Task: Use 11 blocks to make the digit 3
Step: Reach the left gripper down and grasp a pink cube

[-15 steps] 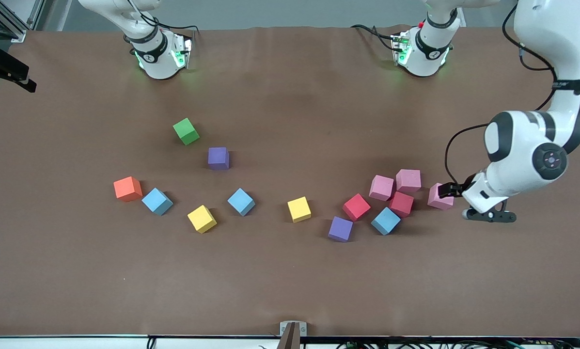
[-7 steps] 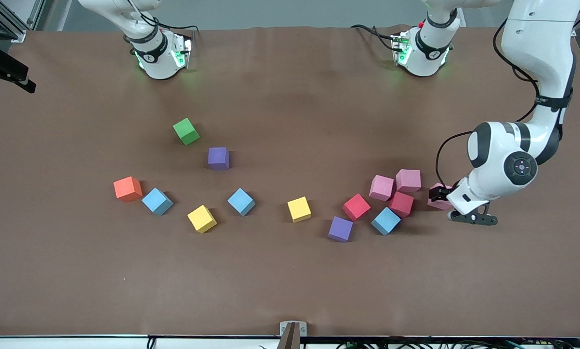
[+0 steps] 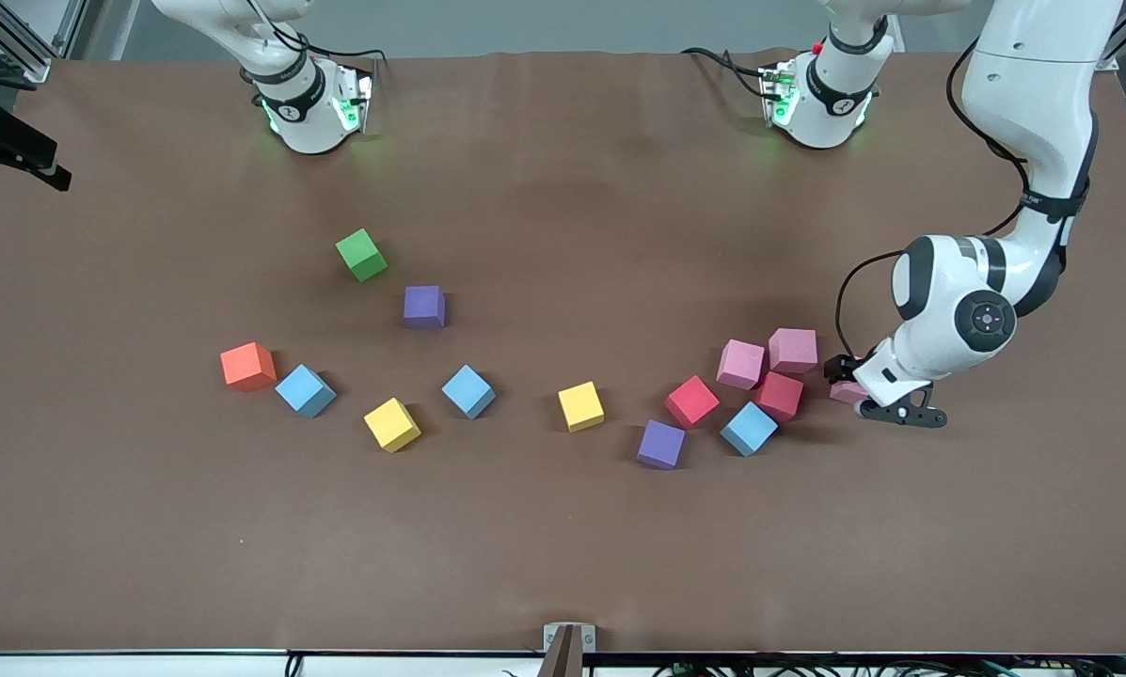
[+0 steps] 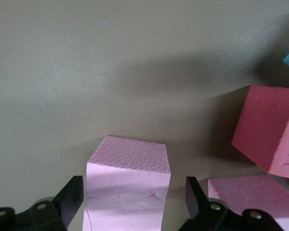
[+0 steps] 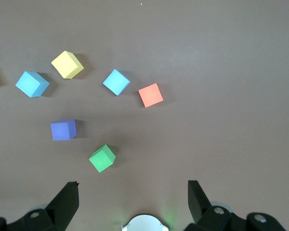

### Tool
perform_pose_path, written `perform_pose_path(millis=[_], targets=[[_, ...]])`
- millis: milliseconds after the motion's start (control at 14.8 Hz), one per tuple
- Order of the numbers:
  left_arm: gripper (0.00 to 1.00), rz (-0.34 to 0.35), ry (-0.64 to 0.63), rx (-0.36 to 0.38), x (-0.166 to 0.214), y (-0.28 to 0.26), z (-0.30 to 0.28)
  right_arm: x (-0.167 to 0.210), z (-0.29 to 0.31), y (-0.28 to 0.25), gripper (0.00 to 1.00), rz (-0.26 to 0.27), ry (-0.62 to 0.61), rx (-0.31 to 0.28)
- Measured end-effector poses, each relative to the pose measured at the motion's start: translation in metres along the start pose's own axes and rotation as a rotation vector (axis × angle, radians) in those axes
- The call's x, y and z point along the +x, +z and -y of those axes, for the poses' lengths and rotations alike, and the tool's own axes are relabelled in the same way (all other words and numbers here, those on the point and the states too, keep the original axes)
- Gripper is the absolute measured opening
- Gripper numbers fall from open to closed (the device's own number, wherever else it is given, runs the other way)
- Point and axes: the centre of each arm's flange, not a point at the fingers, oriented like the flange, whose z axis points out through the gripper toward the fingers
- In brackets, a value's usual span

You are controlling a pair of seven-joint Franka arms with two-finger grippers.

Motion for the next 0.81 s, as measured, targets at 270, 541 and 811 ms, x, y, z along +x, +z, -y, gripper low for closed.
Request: perform_pose_path(millis=[270, 541, 811], targets=[[0.74, 0.010, 0.001, -0.001, -0.003, 0.003, 0.000, 0.014, -0.007, 0.014, 1.00, 0.008, 0.014, -0.001], [0.56, 0.050, 0.006, -0.002, -0.002, -0.027, -0.004, 0.039, -0.029, 0.040, 1.00, 0.015, 0.054, -0.003], [0.52, 0.114, -0.022, -0.005, -0.008, -0.126, -0.052, 0.056, -0.041, 0.061, 1.00, 0.033, 0.075, -0.003]])
